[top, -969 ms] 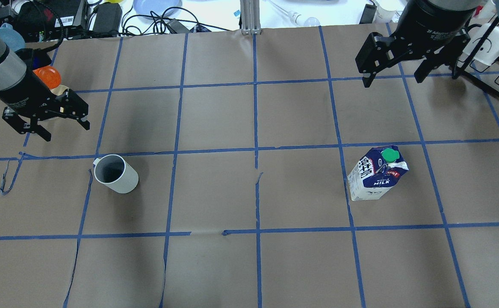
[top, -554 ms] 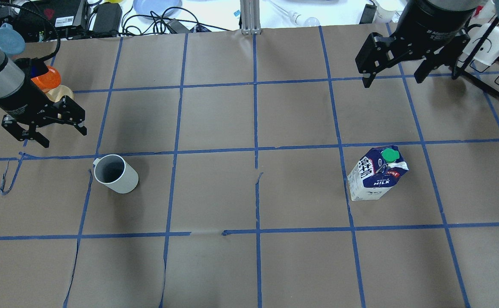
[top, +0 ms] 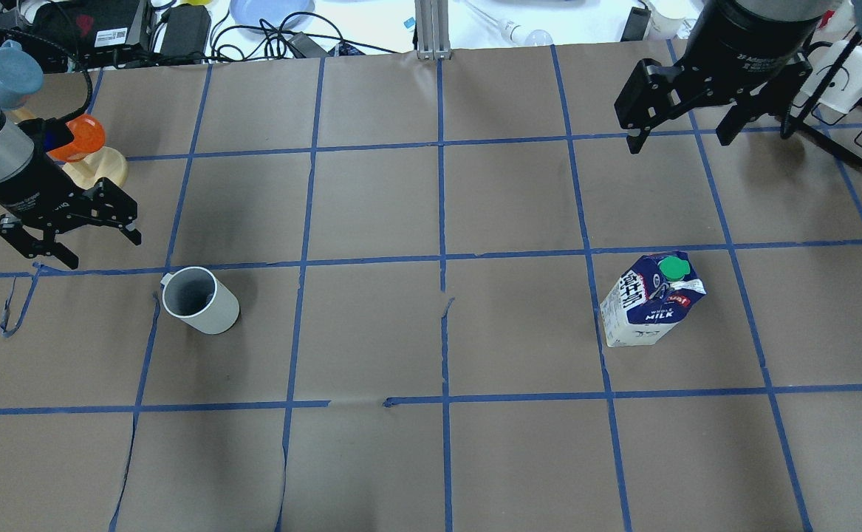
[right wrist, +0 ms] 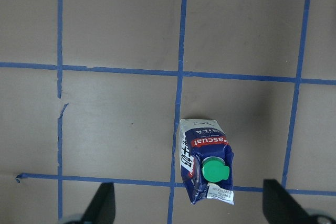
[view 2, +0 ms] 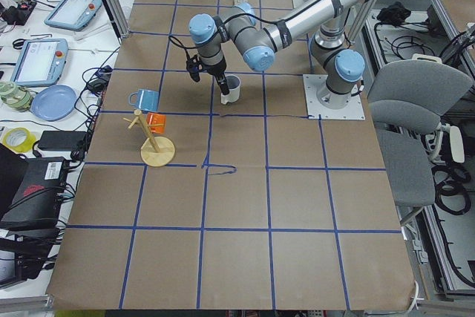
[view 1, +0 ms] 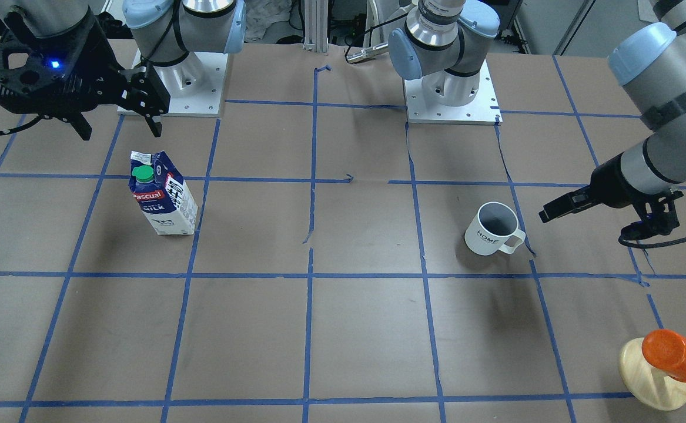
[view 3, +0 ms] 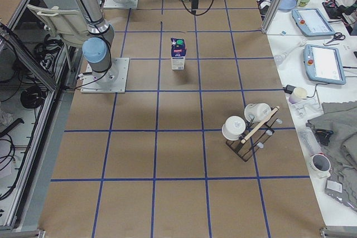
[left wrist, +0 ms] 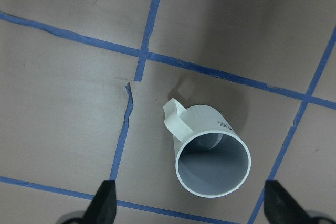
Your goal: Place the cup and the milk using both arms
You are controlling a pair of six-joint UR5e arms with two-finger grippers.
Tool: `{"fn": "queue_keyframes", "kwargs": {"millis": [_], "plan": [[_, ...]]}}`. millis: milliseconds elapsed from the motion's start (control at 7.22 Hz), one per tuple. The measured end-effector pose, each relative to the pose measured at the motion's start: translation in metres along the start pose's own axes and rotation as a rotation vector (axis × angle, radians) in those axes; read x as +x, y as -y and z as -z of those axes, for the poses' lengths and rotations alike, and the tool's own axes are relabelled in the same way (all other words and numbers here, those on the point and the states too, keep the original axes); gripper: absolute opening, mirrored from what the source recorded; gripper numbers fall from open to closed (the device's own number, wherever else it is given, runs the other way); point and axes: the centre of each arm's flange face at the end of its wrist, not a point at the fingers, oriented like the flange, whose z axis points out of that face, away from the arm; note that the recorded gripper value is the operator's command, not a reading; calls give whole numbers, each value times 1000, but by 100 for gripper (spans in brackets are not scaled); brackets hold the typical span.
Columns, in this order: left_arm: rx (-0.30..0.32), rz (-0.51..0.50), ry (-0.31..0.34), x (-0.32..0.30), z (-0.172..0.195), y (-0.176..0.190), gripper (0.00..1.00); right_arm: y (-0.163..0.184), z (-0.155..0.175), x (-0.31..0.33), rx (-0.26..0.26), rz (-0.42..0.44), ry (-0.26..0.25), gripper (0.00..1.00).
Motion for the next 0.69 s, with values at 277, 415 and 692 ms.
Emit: {"fn": "queue_keyframes", "kwargs": {"millis": [277,415,692], "plan": [[-7,6,-2,-3,-3,1,100,0,1,0,2,0,0,100],[-18,8,-3,-4,-9,2,100,0,1,0,2,1,0,100],[-25,21,-6,-8,-23,7,100,0,1,0,2,1,0,100]]}}
